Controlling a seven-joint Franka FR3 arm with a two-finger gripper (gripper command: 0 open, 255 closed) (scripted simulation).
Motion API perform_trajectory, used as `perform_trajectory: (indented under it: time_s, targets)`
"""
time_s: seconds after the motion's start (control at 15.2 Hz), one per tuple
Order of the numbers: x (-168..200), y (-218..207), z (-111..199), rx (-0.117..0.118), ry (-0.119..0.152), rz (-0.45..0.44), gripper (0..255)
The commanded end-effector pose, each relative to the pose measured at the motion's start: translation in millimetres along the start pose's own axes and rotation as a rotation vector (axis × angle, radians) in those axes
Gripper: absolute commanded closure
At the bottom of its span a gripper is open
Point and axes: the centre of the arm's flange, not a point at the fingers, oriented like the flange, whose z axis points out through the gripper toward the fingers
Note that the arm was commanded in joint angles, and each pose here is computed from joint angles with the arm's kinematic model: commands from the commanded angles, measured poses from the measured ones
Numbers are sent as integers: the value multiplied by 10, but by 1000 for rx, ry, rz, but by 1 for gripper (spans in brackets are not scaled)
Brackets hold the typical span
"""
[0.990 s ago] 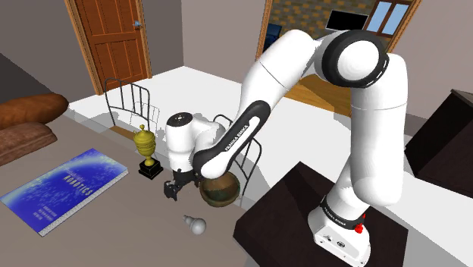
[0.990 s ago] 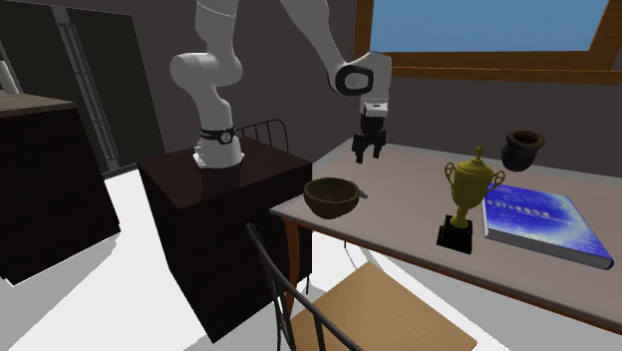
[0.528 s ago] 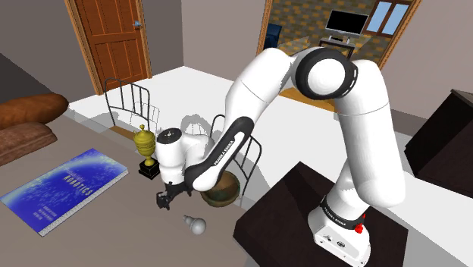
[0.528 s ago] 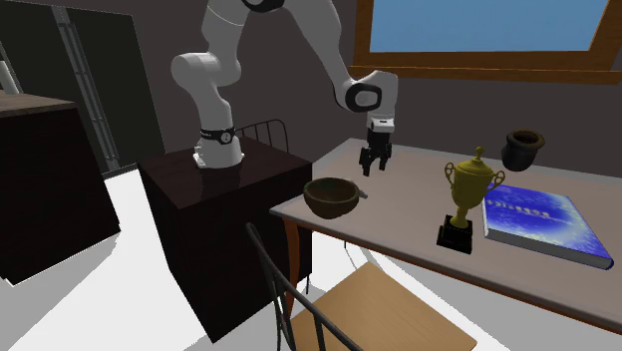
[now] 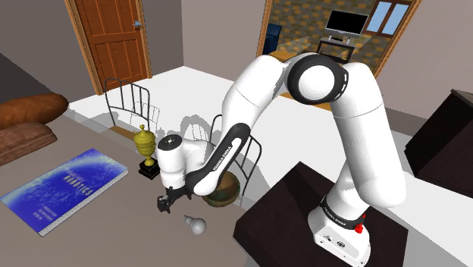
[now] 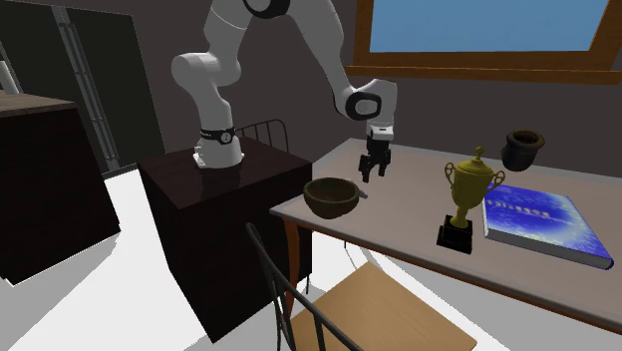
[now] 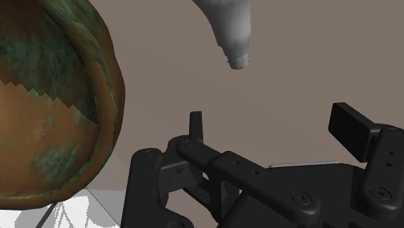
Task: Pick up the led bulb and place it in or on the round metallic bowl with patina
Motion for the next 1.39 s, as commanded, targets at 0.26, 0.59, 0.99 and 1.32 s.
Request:
perform_trajectory:
  time_s: [0.26, 0.59, 0.99, 1.32]
  targets:
    - [1, -1, 2, 0, 0, 0, 255]
    - [1, -1, 2, 0, 0, 0, 255]
    - [-247, 139, 44, 45, -1, -41, 0]
    - [-841, 522, 177, 157, -4, -142, 0]
